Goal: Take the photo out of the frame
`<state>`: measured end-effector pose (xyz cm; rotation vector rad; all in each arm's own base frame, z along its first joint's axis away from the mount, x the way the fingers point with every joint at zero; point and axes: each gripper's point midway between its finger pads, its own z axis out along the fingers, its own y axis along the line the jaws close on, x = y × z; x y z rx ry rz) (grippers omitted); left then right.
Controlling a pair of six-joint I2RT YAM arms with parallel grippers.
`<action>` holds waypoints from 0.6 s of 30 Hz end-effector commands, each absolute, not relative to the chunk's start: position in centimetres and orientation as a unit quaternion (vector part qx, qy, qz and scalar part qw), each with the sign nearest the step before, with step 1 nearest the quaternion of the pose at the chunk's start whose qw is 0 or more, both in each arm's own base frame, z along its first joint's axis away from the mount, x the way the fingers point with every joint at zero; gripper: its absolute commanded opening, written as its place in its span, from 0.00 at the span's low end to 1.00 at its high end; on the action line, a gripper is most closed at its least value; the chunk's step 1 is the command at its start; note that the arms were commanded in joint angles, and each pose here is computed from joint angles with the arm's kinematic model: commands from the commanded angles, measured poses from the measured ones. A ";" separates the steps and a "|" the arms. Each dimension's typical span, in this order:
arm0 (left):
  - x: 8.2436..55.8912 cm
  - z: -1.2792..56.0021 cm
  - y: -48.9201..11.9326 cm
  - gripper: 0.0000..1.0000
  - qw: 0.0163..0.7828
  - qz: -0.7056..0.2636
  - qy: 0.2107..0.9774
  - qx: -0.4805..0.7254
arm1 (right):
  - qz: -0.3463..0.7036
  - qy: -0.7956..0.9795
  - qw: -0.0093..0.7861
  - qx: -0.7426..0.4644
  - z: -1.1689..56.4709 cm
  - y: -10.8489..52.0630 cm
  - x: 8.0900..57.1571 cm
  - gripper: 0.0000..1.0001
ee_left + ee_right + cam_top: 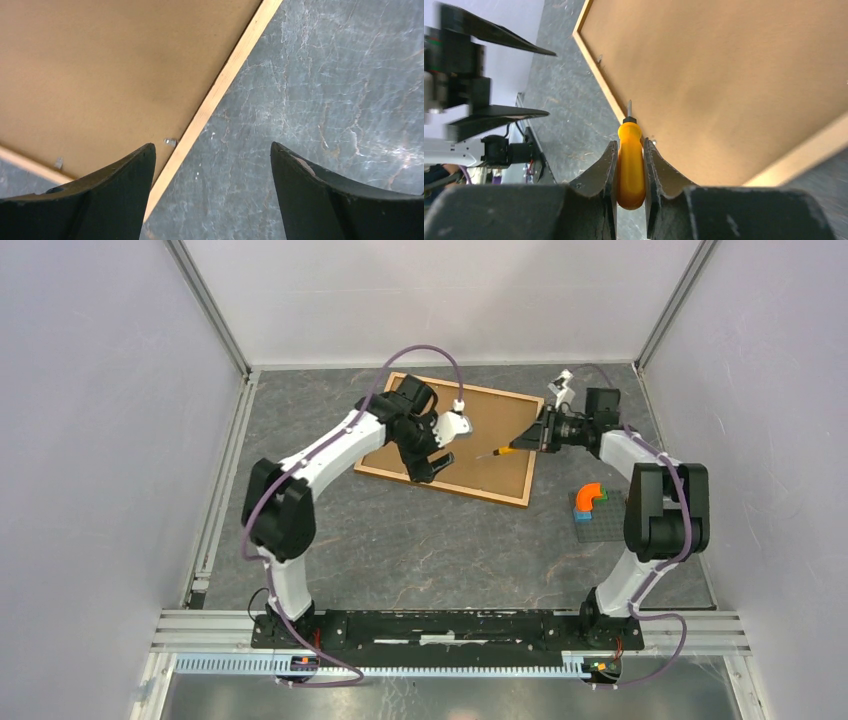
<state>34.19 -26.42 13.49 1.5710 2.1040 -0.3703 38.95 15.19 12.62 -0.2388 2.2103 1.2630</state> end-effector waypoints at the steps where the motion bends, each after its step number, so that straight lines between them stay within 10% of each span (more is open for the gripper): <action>1: 34.4 9.9 -27.3 0.88 0.195 -0.134 0.720 0.652 | 0.441 0.816 0.358 -0.103 16.7 11.9 40.6 0.00; 18: 31.2 2.5 -25.8 0.44 0.101 -0.112 0.674 0.724 | 0.406 0.827 0.378 -0.091 17.2 8.0 39.8 0.00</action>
